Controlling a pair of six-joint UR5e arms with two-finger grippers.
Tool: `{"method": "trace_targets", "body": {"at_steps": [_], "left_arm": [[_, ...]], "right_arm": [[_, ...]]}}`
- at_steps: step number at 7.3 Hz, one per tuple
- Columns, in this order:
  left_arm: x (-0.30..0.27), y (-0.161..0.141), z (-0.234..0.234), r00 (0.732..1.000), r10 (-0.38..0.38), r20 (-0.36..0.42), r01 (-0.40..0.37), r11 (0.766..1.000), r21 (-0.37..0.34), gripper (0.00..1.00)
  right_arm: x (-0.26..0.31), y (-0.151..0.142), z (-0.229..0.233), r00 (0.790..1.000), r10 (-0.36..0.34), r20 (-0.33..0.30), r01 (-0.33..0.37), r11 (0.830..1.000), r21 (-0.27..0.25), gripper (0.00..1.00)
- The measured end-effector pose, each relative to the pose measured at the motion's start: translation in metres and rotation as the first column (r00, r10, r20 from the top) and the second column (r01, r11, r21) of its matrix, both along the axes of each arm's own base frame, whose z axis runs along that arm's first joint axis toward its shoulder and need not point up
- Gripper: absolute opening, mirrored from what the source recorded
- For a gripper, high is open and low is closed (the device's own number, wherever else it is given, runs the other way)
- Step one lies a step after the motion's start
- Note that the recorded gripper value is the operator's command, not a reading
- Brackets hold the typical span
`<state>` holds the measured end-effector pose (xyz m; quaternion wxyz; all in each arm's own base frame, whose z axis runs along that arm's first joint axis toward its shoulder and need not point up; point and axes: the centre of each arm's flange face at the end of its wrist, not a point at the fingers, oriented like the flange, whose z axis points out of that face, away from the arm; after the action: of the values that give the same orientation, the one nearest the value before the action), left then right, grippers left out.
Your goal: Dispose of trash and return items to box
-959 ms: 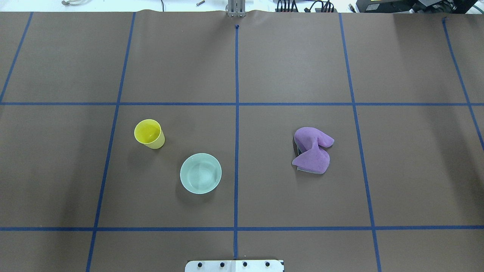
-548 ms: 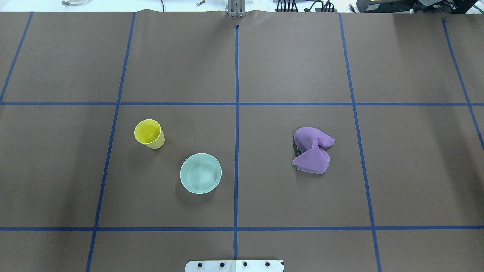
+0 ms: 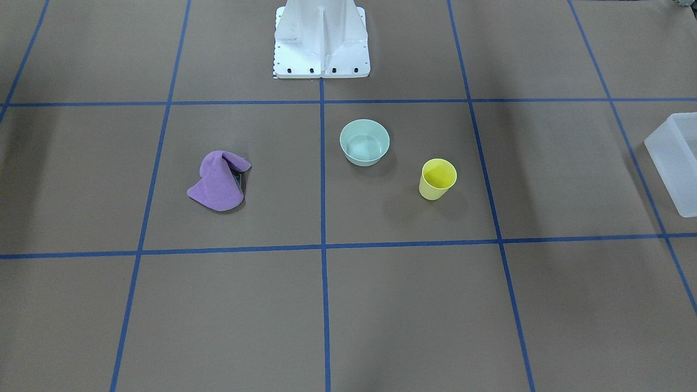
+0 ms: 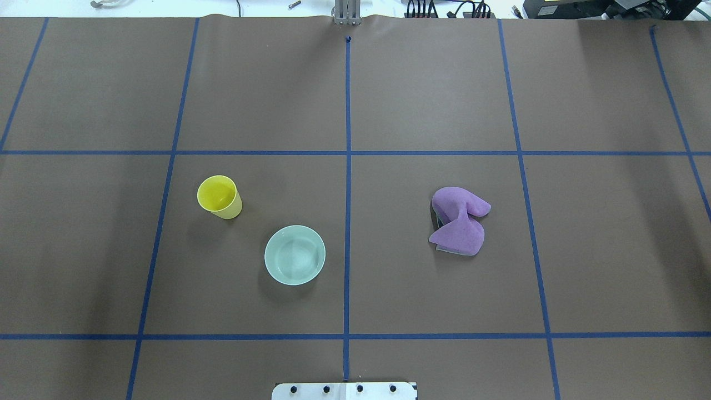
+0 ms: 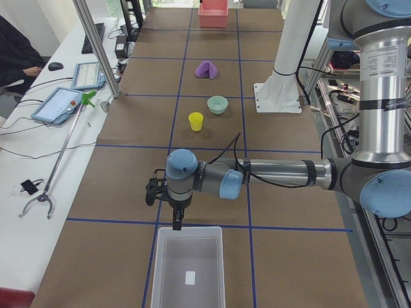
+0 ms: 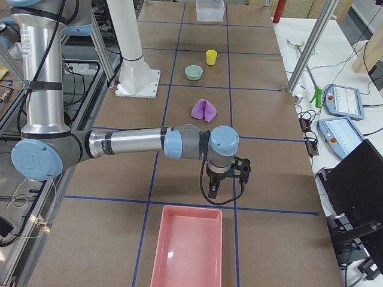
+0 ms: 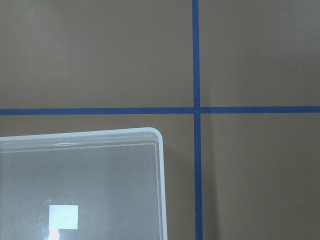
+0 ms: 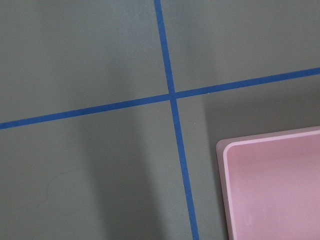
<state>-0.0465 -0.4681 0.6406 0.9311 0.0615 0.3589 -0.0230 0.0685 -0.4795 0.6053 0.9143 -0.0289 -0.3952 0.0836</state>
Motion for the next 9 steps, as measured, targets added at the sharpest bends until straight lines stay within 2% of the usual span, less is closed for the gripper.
{"method": "trace_targets", "body": {"at_steps": [9], "left_arm": [[0.0013,-0.0053,-0.0081,1.000,-0.002,-0.004,0.002,1.000,0.011,0.98]], "right_arm": [[-0.0002,0.0001,-0.0057,1.000,-0.001,0.006,0.001,1.000,0.012,1.00]]}}
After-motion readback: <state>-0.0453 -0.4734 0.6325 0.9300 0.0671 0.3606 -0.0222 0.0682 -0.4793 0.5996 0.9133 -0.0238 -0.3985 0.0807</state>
